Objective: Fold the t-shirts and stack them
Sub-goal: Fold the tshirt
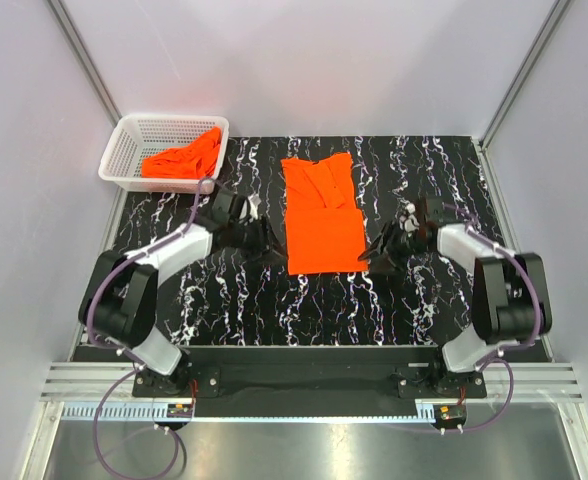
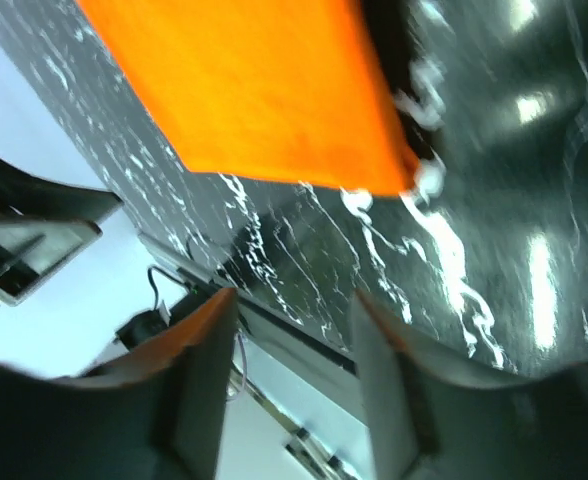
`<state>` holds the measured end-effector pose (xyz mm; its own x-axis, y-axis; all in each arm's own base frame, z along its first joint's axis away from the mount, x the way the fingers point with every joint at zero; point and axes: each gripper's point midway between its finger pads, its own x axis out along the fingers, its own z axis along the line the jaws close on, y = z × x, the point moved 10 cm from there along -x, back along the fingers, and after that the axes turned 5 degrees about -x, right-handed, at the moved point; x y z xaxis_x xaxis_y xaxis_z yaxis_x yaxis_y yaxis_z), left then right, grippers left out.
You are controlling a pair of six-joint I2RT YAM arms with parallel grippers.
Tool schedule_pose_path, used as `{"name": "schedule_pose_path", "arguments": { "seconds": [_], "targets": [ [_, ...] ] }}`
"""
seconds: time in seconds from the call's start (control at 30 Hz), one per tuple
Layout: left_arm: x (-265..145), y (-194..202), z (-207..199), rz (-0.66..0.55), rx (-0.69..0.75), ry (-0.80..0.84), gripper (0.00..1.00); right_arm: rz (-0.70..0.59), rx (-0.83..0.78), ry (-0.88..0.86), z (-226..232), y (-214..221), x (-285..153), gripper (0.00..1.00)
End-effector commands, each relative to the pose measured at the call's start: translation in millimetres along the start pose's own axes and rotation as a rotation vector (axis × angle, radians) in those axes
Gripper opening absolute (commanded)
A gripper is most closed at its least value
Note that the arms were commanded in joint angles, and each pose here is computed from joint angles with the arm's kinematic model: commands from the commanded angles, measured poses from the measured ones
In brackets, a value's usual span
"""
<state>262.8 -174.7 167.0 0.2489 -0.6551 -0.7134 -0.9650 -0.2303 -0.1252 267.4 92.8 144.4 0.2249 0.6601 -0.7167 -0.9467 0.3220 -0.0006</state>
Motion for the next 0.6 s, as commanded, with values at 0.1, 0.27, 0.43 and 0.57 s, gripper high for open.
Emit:
{"name": "schedule_pose_path", "arguments": {
  "seconds": [0.1,0.27,0.43,0.57],
  "targets": [
    [7,34,-7,-0.067,-0.323,0.182,0.58,-0.184,0.153,-0.011,-3,28,-11,0.68],
    [22,61,2,-0.199,-0.489,0.24,0.68,-0.293,0.268,-0.046,-16,47,-8,0.65],
    [38,74,16,-0.257,-0.637,0.224,0.67,-0.365,0.305,-0.038,-24,49,-2,0.57],
    [48,76,31,-0.289,-0.762,0.187,0.64,-0.383,0.344,-0.034,-32,47,6,0.56]
  ]
}}
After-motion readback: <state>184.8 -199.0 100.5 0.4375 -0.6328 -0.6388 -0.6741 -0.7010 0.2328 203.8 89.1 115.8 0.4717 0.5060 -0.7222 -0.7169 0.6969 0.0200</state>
